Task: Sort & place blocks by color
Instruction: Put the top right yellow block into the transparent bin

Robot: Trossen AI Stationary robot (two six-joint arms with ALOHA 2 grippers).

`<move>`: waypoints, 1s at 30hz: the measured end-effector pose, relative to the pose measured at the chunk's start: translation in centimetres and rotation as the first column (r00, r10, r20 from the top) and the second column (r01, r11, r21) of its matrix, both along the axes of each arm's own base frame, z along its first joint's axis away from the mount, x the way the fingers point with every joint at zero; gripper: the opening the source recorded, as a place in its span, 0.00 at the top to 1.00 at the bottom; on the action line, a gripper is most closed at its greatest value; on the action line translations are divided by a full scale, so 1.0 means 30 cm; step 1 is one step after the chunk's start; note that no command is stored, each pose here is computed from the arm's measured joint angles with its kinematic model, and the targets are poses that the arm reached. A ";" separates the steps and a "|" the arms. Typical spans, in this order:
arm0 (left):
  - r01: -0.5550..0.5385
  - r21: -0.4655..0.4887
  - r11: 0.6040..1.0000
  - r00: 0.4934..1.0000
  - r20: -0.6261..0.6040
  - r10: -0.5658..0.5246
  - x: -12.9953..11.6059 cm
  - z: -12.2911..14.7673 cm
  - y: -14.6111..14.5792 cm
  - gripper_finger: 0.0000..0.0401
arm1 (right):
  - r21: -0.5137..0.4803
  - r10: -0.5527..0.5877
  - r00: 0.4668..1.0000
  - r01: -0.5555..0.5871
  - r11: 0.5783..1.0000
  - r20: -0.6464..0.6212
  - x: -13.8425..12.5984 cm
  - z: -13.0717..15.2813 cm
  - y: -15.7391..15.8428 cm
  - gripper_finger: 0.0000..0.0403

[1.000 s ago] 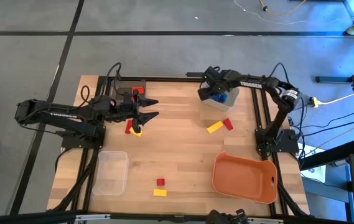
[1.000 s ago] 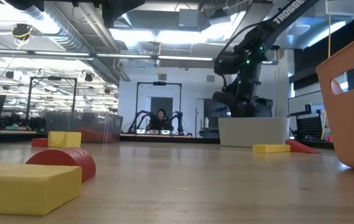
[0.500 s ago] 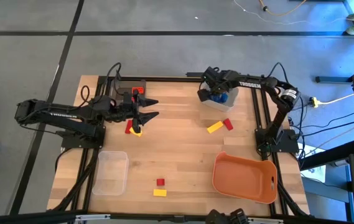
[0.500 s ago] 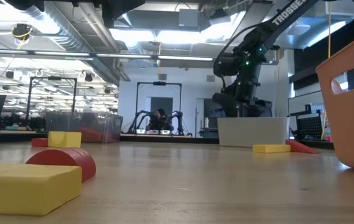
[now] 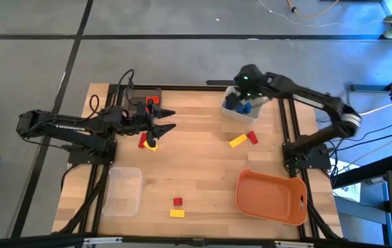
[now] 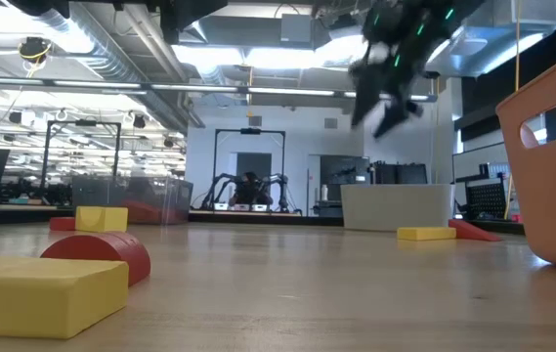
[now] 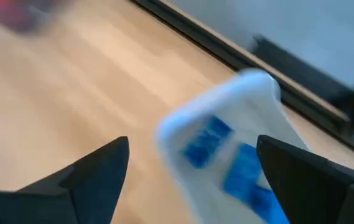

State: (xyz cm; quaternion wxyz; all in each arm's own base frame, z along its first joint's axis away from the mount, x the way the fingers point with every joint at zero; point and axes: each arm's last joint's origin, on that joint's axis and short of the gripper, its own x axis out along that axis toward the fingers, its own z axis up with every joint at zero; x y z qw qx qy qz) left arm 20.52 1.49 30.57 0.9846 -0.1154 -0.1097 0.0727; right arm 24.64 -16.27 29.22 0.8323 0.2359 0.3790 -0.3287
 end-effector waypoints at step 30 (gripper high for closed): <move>0.052 0.010 0.999 0.999 0.001 -0.052 0.000 0.001 -0.005 0.35 | -0.375 0.522 0.544 -0.366 0.852 0.657 -0.134 0.100 0.477 0.14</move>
